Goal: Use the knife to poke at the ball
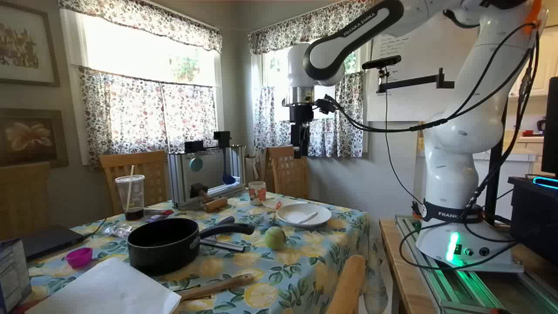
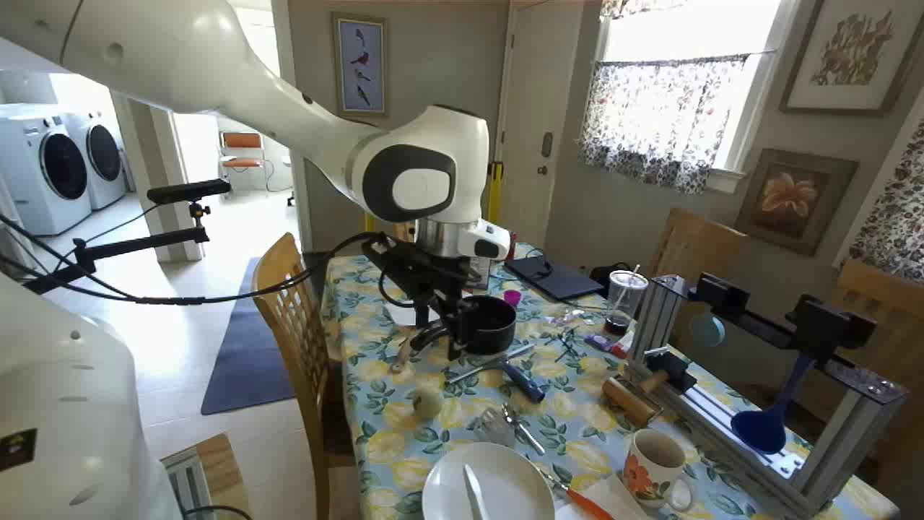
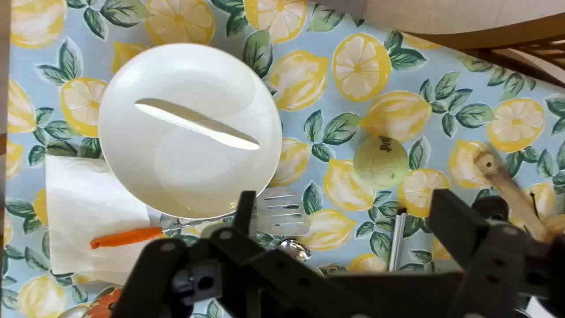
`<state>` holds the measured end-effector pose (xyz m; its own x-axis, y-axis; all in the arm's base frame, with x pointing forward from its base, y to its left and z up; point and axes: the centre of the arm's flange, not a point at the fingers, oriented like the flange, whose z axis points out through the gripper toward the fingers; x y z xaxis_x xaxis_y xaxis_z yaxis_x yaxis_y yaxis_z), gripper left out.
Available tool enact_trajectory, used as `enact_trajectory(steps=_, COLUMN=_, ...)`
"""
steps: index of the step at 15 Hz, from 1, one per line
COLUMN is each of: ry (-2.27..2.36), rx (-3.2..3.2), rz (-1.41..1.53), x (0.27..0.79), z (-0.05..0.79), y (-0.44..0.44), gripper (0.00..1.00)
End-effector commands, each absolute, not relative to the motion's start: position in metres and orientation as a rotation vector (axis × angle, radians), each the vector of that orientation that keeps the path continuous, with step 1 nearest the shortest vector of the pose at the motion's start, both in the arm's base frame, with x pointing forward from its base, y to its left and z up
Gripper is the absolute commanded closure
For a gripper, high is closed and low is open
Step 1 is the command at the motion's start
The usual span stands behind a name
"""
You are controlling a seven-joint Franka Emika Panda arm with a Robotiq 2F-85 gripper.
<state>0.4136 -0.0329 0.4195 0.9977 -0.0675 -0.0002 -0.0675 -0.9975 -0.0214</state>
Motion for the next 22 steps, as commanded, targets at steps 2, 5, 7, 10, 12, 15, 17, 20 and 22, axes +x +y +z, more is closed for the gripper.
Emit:
enact_trajectory(steps=2, ry=0.105, rx=-3.118, rz=-0.001, x=0.414, z=0.420, y=-0.033, gripper=0.00)
enact_trajectory(steps=5, ry=0.030, rx=-3.148, rz=0.032, x=0.412, z=0.417, y=-0.038, gripper=0.00)
enact_trajectory(steps=7, ry=-0.116, rx=-3.172, rz=0.087, x=0.404, z=0.411, y=-0.052, gripper=0.00)
enact_trajectory(steps=10, ry=-0.331, rx=-3.198, rz=0.283, x=0.381, z=0.394, y=-0.085, gripper=0.00)
enact_trajectory(steps=12, ry=-0.459, rx=-3.185, rz=0.406, x=0.365, z=0.378, y=-0.107, gripper=0.00)
enact_trajectory(steps=15, ry=-0.641, rx=-3.247, rz=0.523, x=0.347, z=0.346, y=-0.140, gripper=0.00)
enact_trajectory(steps=17, ry=-0.660, rx=-3.373, rz=0.457, x=0.342, z=0.325, y=-0.160, gripper=0.00)
enact_trajectory(steps=20, ry=-0.639, rx=-3.381, rz=0.421, x=0.345, z=0.335, y=-0.158, gripper=0.00)
enact_trajectory(steps=22, ry=-0.605, rx=-3.414, rz=0.393, x=0.341, z=0.324, y=-0.164, gripper=0.00)
